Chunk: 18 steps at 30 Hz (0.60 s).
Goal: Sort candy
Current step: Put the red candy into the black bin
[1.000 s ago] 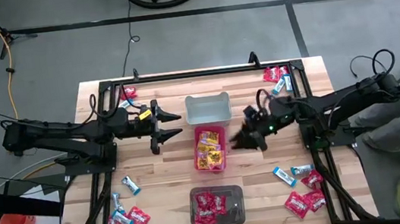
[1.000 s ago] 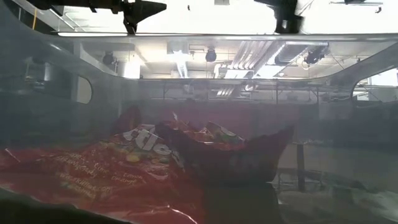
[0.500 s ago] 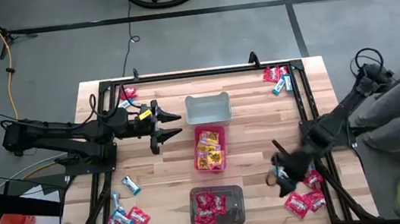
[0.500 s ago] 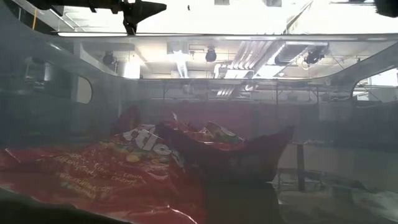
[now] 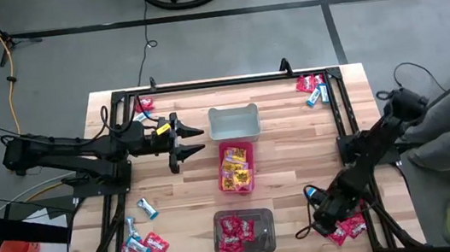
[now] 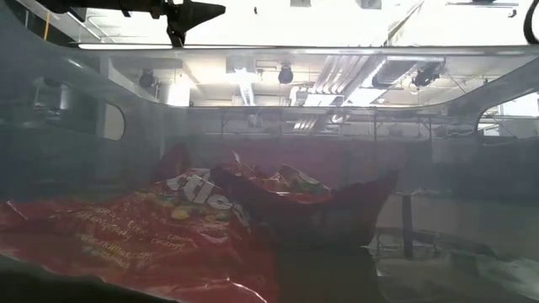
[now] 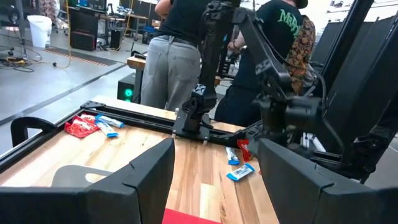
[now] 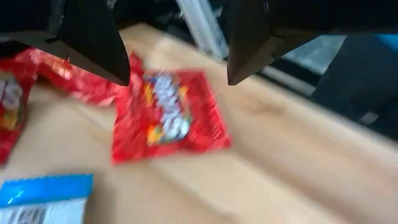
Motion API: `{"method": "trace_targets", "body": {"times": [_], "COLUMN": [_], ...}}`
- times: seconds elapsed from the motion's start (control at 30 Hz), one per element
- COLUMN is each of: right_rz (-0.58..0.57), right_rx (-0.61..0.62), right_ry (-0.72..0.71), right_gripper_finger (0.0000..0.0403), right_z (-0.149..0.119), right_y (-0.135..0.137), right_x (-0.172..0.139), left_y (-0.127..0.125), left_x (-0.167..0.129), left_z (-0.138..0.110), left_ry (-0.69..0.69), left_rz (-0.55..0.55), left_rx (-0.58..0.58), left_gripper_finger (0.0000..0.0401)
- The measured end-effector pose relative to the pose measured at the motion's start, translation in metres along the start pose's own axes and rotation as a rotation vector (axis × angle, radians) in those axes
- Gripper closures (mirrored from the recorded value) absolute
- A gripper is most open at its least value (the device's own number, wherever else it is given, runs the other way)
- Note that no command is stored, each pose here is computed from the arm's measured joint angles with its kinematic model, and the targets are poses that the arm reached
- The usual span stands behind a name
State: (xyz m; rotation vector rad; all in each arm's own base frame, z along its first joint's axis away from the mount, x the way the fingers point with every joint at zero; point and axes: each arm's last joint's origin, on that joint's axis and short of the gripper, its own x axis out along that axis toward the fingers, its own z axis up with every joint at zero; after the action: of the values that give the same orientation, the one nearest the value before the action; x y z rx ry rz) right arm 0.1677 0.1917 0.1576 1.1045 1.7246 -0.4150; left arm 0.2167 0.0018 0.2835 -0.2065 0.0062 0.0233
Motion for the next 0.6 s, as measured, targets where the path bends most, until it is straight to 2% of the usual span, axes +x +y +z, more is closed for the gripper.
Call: {"method": "trace_targets", "body": {"times": [0.17, 0.4, 0.5, 0.6], "right_rz": [-0.085, -0.144, -0.157, -0.178], "right_rx": [0.043, 0.010, -0.006, -0.050], "right_ry": [-0.024, -0.013, -0.014, -0.015], "right_gripper_finger": [0.0139, 0.0144, 0.0174, 0.0246], "right_z": [0.010, 0.016, 0.016, 0.014], "right_y": [-0.001, -0.001, -0.002, 0.000], "right_x": [0.022, 0.036, 0.036, 0.033], "left_y": [0.000, 0.000, 0.000, 0.000], "left_x": [0.000, 0.000, 0.000, 0.000], "left_z": [0.000, 0.000, -0.001, -0.002], "left_ry": [0.000, 0.001, 0.010, 0.019], "left_rz": [0.000, 0.000, 0.002, 0.004], "left_rx": [0.000, -0.001, -0.001, -0.001], "left_gripper_finger": [0.0185, 0.0185, 0.0185, 0.0185]}}
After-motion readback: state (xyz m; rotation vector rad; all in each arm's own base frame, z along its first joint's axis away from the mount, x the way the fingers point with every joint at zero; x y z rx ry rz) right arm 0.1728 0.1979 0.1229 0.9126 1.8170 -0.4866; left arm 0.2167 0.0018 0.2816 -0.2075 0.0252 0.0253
